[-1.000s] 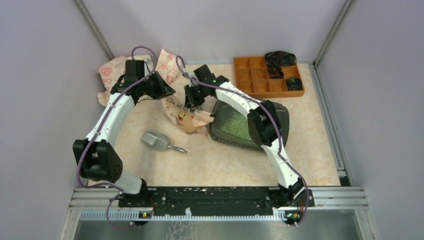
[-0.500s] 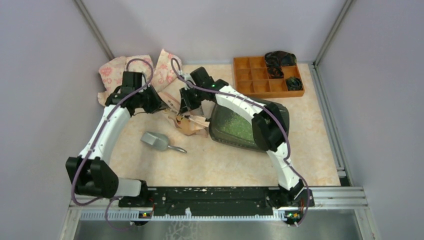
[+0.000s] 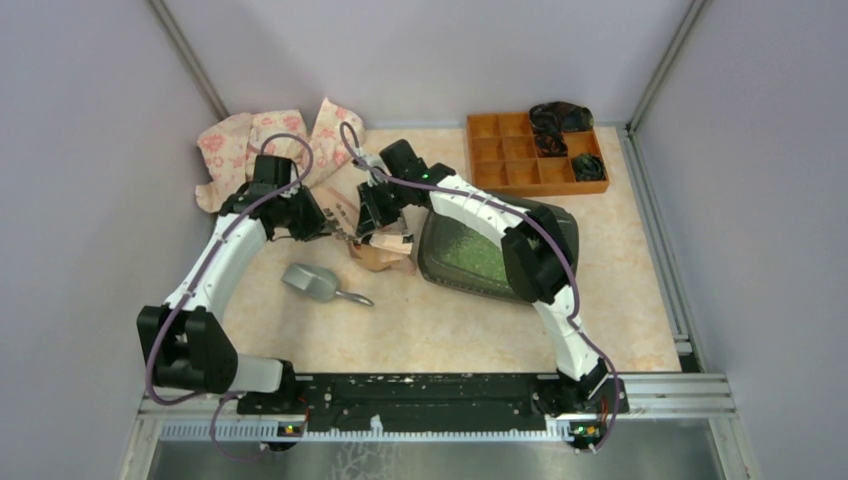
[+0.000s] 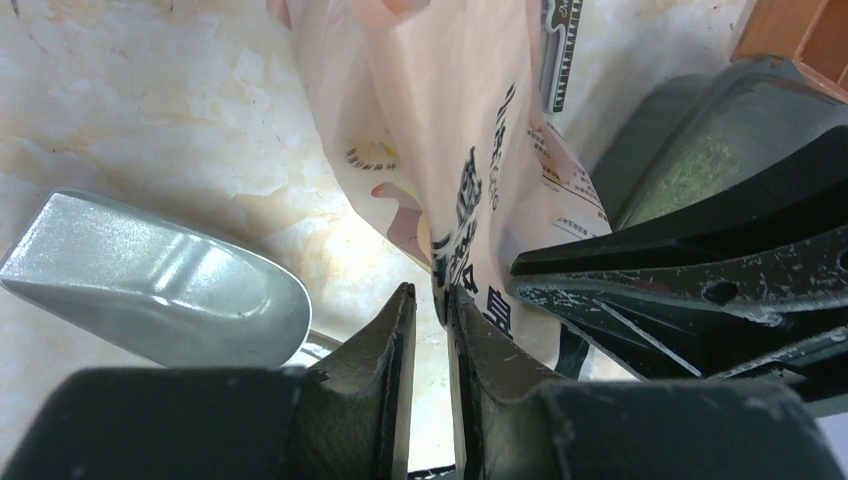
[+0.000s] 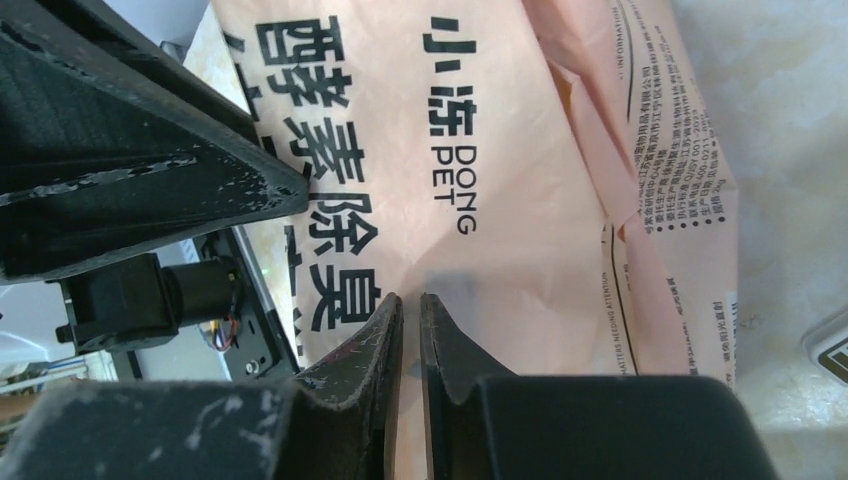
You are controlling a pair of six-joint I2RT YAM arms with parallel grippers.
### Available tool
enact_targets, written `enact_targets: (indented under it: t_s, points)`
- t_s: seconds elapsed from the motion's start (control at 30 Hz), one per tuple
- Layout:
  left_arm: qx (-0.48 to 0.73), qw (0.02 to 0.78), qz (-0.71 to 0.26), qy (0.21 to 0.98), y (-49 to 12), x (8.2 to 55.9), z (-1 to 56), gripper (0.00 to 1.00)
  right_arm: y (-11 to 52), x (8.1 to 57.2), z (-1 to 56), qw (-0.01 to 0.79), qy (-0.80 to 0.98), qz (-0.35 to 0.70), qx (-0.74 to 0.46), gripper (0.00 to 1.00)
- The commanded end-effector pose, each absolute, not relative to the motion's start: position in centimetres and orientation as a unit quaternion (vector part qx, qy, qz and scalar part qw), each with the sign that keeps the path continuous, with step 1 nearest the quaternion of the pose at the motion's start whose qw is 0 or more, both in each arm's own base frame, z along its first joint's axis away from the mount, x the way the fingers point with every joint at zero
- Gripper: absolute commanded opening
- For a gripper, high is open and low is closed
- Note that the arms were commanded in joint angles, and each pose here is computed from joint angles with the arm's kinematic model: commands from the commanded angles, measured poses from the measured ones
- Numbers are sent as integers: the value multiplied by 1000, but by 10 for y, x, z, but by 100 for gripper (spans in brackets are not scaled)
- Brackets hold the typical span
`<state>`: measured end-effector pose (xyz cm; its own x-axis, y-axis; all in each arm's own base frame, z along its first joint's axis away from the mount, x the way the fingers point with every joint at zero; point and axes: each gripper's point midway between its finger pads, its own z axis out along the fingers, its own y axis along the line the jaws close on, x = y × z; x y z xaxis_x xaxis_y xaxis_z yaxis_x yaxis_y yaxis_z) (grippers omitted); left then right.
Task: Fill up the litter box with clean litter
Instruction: Open the cat litter bag at the center of the board.
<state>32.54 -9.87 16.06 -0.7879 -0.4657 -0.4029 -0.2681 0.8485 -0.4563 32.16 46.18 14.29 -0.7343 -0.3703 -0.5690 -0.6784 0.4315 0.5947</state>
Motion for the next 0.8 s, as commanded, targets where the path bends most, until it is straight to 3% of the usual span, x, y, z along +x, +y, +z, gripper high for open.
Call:
enact_targets:
  t_s: [0.0,0.13,0.33,0.47,0.77]
  points:
    - [-196,248,-175,932,-95,322,148,23,471,310,179,197,794,462,-343,12]
    - [-196,247,-172,933,-94,320,143,23,470,309,181,199,794,462,-343,15]
    - [-198,242,-165,935,-92,317,136,23,461,325,200,210,785,482,-327,42]
    - [-199,244,-161,936,-90,316,135,23,451,342,218,218,774,505,-314,50]
    - [-195,261,-162,932,-88,316,145,23,459,370,206,194,755,540,-318,56]
